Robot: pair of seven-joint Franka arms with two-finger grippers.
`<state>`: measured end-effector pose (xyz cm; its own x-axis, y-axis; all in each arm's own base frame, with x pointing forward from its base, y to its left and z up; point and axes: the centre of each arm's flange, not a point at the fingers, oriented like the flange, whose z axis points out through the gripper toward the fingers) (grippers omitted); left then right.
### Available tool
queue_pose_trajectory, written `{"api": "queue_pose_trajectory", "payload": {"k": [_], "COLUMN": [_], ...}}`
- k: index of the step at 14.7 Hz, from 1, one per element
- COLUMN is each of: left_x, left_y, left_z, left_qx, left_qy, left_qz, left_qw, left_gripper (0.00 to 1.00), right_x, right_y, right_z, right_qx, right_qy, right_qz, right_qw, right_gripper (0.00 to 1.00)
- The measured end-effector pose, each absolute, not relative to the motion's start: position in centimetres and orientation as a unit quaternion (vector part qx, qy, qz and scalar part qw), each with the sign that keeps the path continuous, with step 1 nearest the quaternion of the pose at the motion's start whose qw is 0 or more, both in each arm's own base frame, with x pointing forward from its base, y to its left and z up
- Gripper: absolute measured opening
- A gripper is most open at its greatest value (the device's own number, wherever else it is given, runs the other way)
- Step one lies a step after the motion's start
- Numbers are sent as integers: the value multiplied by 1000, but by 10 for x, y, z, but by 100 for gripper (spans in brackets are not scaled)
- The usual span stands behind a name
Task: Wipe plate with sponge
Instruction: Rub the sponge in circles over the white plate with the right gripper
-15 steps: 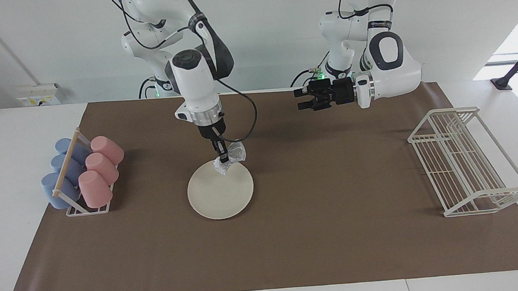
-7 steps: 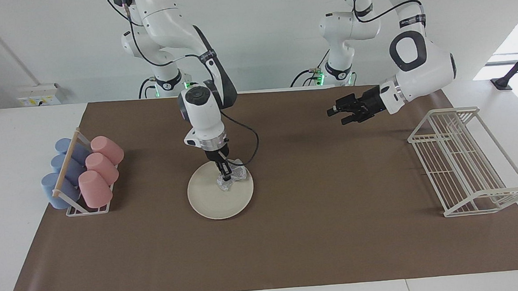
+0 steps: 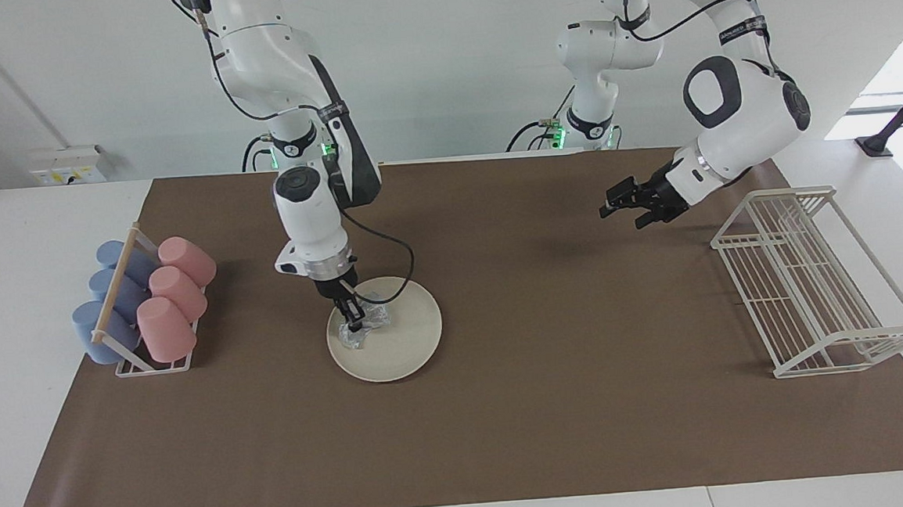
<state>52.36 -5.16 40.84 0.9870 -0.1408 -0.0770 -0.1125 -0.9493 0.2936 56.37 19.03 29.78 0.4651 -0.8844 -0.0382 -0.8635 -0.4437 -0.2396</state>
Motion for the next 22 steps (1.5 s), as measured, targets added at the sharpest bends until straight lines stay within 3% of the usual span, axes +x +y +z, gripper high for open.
{"api": "queue_pose_trajectory", "payload": {"k": [3,5,12,19,22], "left_x": [527,529,530,530,531], "left_y": [-45,-42,-42,-42,-42], "left_z": [410,411,412,412,412], "left_qx": [988,989,989,989,989], "left_qy": [-58,-55,-54,-54,-54], "left_qz": [-36,-27,-23,-22,-21], "left_qw": [138,136,135,135,135], "left_gripper": [100,100,100,100,100], "right_x": [541,540,577,545,546], "right_y": [246,248,142,234,234], "right_z": [297,297,295,296,296], "right_qx": [-833,-833,-873,-855,-853], "right_qy": [537,537,469,501,503], "right_qz": [-18,-18,-51,-25,-25], "right_qw": [133,134,125,133,134], "right_gripper": [9,9,9,9,9]}}
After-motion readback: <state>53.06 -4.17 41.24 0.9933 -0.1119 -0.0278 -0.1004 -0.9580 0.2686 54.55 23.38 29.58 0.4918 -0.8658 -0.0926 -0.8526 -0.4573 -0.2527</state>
